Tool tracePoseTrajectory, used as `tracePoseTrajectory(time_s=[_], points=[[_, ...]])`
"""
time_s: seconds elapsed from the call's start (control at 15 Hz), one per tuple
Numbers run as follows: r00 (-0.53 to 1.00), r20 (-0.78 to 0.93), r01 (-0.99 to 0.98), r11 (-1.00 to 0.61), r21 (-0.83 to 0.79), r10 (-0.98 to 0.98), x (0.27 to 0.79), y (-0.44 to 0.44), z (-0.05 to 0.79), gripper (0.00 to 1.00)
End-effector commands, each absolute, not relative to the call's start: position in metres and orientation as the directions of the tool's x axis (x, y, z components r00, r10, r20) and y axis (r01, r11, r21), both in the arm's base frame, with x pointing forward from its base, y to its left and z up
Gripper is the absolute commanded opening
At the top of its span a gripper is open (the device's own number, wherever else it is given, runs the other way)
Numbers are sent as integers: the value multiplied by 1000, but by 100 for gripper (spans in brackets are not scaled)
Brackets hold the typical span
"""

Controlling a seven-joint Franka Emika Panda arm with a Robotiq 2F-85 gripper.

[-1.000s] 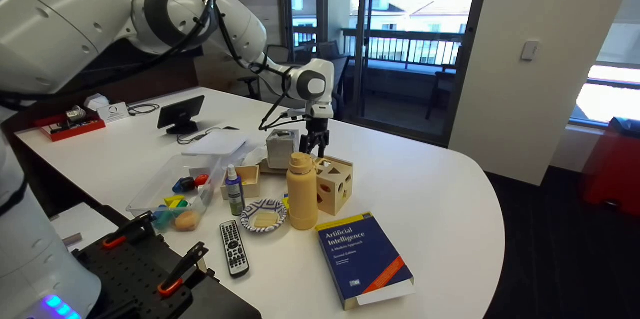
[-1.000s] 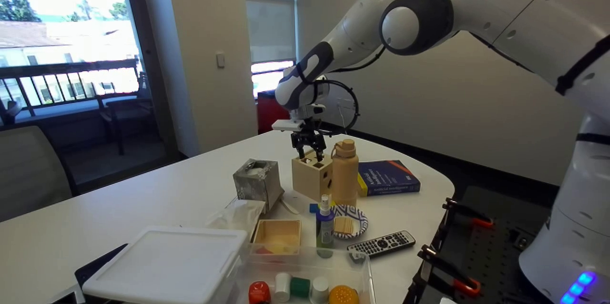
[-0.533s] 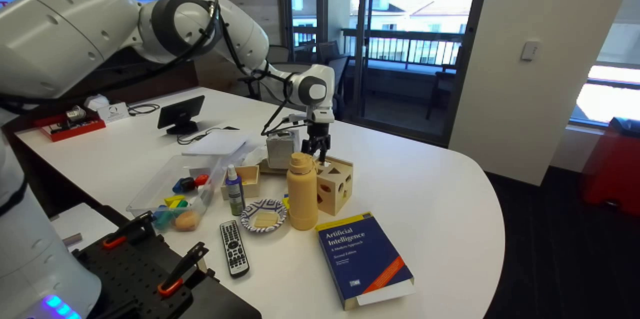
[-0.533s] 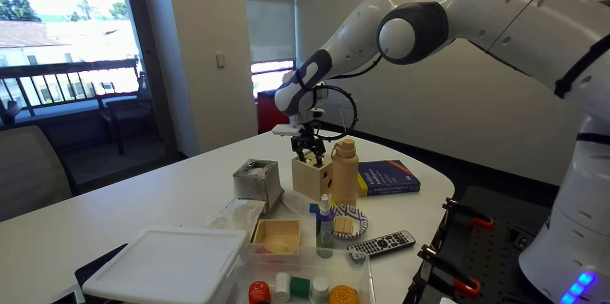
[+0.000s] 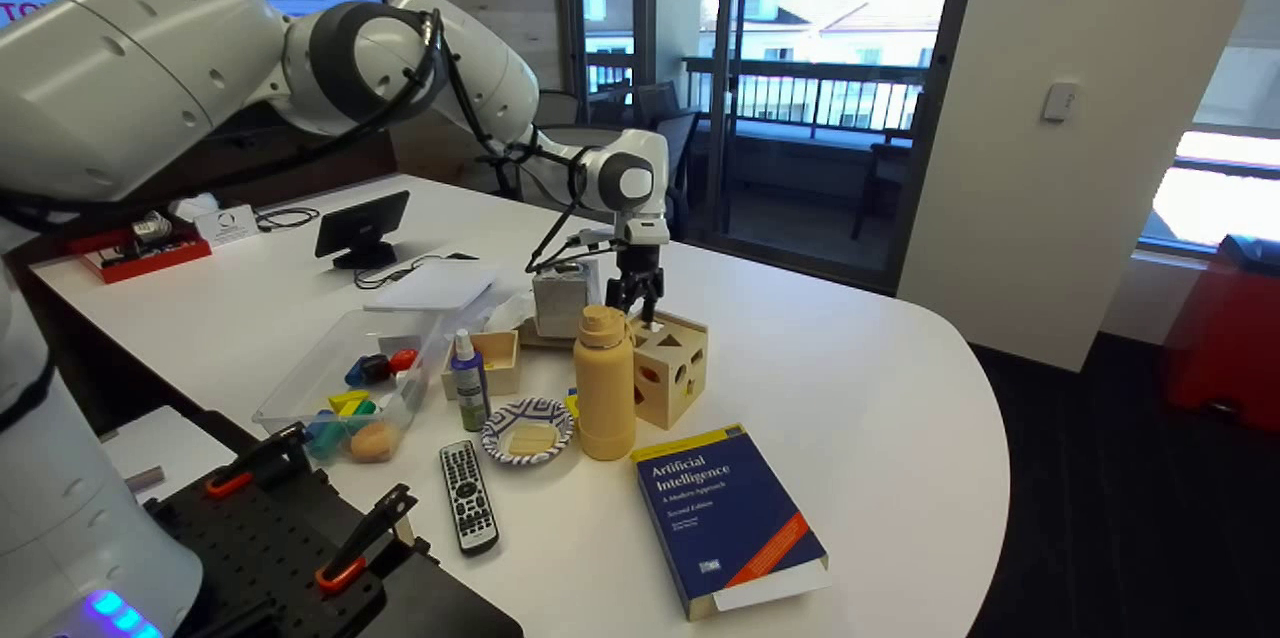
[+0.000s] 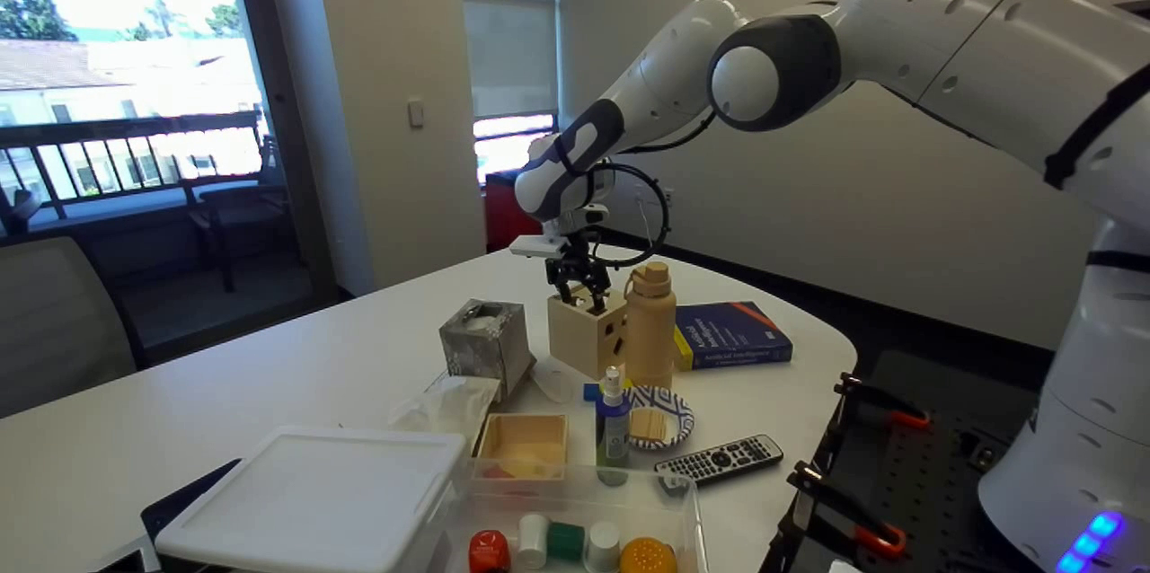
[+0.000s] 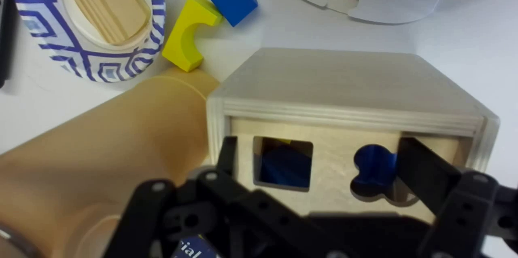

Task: Slide the lid of the shape sorter to the right

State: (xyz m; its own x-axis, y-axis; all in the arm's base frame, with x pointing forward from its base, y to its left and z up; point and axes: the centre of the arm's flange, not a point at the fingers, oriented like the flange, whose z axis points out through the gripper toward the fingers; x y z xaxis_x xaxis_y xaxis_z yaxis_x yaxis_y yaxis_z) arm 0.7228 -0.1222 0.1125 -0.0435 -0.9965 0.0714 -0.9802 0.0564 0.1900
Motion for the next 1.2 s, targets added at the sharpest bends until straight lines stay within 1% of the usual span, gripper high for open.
tracePoseTrajectory(time_s=[0.0, 1.13], points=[[-68, 120, -973, 92, 210, -990, 732, -125, 112, 100], [-88, 165, -969, 123, 214, -982, 727, -146, 102, 100]])
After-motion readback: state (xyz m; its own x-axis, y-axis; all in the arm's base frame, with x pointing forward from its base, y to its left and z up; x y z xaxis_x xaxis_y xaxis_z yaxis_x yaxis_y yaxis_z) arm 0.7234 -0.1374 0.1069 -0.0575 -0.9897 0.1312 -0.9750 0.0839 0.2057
